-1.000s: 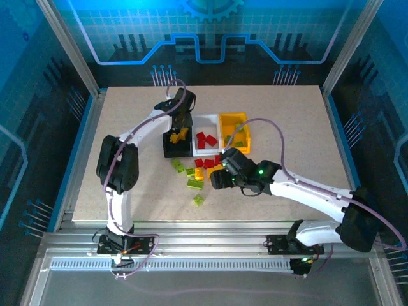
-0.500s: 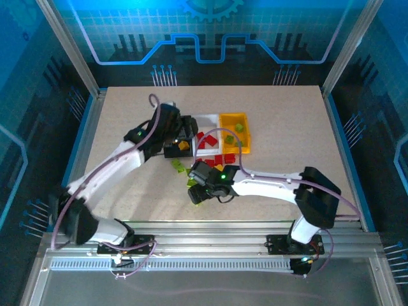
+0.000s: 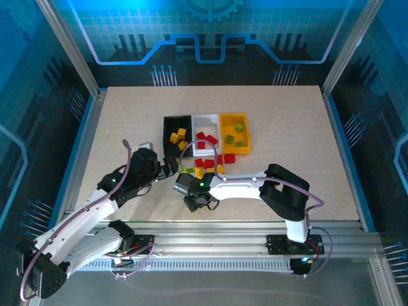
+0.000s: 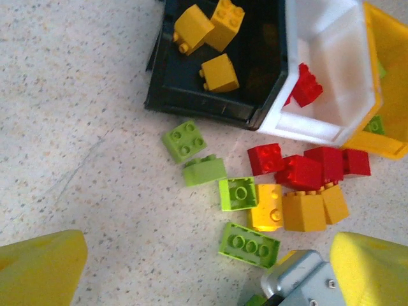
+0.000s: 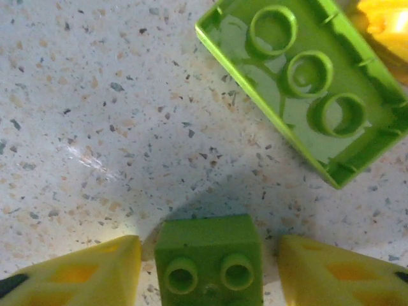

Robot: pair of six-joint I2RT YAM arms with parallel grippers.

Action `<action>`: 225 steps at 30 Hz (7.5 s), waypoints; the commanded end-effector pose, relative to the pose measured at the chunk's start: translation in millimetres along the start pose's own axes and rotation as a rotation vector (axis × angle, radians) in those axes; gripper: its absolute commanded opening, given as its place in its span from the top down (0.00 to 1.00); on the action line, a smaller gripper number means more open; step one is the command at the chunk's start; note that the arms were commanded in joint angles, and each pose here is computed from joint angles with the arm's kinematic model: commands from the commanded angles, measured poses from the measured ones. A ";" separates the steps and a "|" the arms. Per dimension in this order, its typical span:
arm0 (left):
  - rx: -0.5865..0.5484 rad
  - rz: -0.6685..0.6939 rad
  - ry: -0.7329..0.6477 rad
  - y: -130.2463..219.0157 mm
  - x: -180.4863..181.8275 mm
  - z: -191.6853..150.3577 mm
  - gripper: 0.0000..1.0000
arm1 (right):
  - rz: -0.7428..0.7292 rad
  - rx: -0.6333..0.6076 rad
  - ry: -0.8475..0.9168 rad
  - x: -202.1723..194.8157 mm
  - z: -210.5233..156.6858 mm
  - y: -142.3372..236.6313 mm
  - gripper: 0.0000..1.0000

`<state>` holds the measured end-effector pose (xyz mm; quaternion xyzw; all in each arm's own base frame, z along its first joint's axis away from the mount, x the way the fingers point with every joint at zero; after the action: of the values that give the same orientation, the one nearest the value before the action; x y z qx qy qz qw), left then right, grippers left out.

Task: Sort the legos into containers by color

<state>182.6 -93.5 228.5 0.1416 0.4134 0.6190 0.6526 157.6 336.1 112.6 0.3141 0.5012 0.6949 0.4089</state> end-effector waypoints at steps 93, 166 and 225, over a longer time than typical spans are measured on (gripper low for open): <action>0.236 0.035 -0.522 -62.3 -123.6 -67.1 0.38 | -0.105 -0.447 -0.648 -216.9 33.8 129.7 0.25; 0.065 -0.214 -0.042 -5.9 -40.6 -26.4 0.01 | -0.213 -0.251 -0.645 -198.7 57.5 -0.7 0.32; 0.101 -0.087 -0.038 1.9 -4.1 -48.0 0.01 | -0.120 -0.383 -0.449 -138.6 187.6 48.4 0.56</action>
<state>151.6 -118.0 200.7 0.1658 0.4355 0.5586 0.6861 352.2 292.4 218.5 0.3395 0.2603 0.6977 0.5746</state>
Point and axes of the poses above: each hand's point on the last joint's axis, 136 mm out from that joint toward the fingers, its own y axis back along the fingers, its own x axis along the line the jaws close on, z = x × y, the point moved 10 cm from there along y, back along the fingers, and after that the axes turned 5 degrees about -y, right-handed, at the moved point
